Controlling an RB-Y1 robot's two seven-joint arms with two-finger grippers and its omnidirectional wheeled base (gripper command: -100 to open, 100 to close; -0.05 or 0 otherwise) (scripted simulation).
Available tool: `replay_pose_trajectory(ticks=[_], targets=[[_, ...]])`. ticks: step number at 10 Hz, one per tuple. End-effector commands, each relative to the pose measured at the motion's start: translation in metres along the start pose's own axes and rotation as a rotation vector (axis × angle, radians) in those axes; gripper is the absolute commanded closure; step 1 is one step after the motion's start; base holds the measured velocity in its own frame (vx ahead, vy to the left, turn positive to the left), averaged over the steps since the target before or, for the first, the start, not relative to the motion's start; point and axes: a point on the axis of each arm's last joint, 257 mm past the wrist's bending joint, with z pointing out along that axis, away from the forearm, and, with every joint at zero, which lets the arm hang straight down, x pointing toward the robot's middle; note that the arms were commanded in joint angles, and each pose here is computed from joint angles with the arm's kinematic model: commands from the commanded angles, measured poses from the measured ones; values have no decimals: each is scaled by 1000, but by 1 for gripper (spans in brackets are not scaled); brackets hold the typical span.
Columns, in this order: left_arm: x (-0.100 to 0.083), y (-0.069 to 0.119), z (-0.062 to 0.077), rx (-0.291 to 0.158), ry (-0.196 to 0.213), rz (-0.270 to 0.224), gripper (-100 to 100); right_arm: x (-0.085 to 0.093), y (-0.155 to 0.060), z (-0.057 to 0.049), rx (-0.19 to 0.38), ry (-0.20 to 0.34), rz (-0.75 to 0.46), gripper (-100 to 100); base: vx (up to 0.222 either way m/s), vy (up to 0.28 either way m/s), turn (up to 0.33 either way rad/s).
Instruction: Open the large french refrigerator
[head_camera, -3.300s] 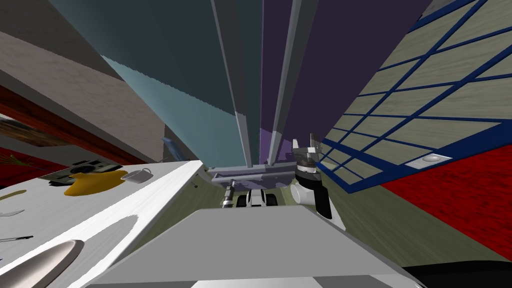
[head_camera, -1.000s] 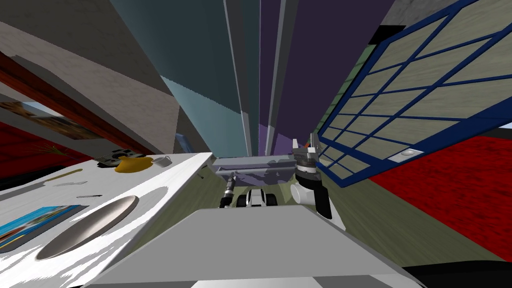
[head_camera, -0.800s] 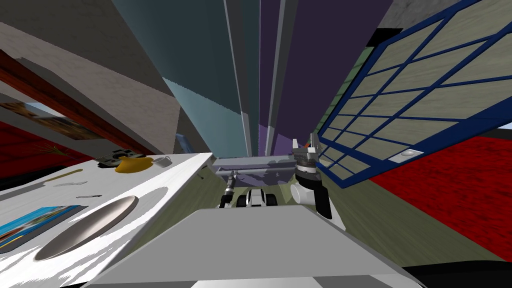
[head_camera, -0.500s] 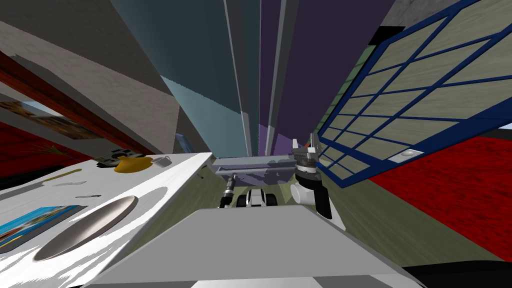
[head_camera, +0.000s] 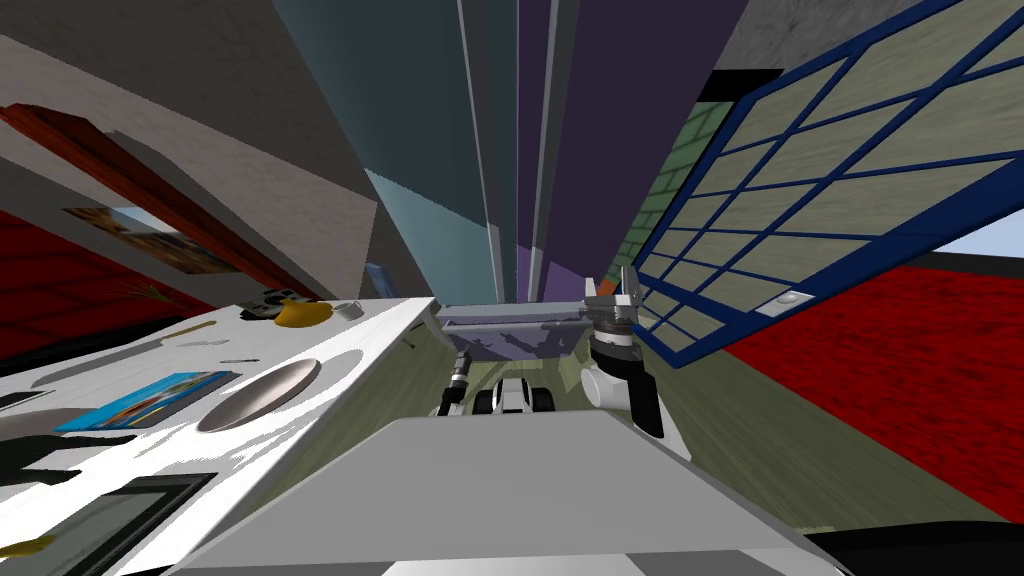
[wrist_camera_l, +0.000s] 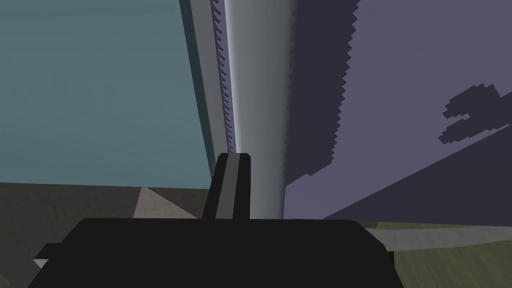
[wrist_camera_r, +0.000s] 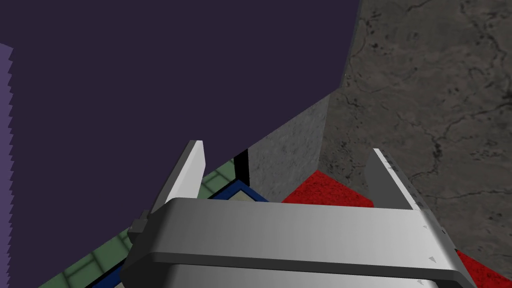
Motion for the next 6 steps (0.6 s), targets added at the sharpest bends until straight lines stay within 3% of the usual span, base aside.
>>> replay_pose_trajectory(ticks=[1,6], targets=[[-15,-2,-1,5,2,31,-100,0,0,0,0,0,0,0,10,0,-16],[-26,2,-20,7,-10,41,-100,0,0,0,0,0,0,0,165,1,-30]])
